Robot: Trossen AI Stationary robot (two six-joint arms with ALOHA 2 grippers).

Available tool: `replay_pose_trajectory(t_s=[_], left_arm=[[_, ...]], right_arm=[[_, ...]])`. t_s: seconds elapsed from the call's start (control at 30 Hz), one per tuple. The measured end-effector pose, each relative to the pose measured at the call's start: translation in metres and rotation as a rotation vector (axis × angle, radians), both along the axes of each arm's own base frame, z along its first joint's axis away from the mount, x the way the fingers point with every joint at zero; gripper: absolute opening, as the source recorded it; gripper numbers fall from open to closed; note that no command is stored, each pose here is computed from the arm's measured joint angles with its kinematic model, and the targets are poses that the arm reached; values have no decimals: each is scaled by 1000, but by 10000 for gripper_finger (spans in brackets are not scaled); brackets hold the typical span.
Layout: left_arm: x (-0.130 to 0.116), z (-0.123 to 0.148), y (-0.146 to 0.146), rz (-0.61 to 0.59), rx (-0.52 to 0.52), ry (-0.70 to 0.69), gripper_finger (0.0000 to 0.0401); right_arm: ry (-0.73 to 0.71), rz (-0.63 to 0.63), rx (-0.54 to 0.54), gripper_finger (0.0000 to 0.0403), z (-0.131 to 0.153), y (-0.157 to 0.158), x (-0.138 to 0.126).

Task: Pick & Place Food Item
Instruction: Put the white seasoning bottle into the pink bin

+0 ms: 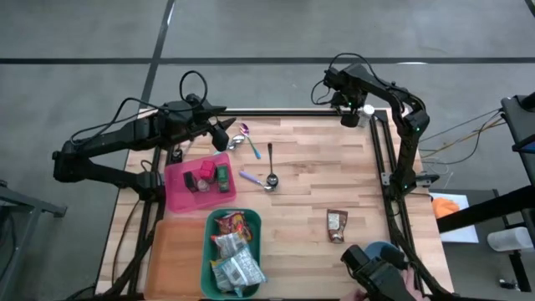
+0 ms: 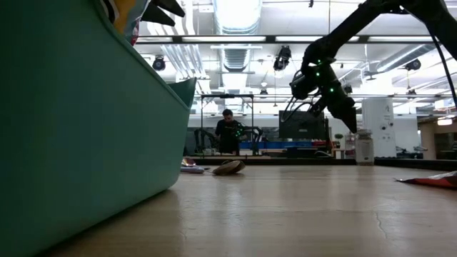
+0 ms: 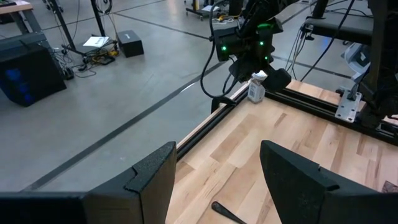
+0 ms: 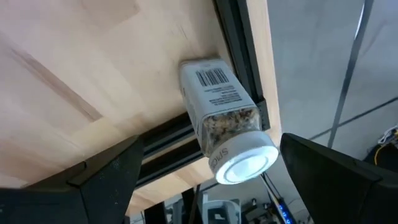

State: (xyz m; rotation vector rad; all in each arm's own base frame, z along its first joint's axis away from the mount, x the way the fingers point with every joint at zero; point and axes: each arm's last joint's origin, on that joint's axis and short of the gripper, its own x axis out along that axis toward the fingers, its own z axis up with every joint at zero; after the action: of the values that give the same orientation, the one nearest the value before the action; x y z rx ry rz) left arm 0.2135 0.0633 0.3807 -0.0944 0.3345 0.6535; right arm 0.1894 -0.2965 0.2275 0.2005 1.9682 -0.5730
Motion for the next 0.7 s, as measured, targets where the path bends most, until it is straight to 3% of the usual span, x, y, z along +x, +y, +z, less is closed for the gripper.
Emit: replay_pose_trajectory(t_s=[0.43,0.7], left_arm=[[0,0,0,0,0,0,235],[0,0,0,0,0,0,235]], right_arm=[[103,54,-47,376,1,-5,-6],[134,-10,5,376,-24,-15,-10]])
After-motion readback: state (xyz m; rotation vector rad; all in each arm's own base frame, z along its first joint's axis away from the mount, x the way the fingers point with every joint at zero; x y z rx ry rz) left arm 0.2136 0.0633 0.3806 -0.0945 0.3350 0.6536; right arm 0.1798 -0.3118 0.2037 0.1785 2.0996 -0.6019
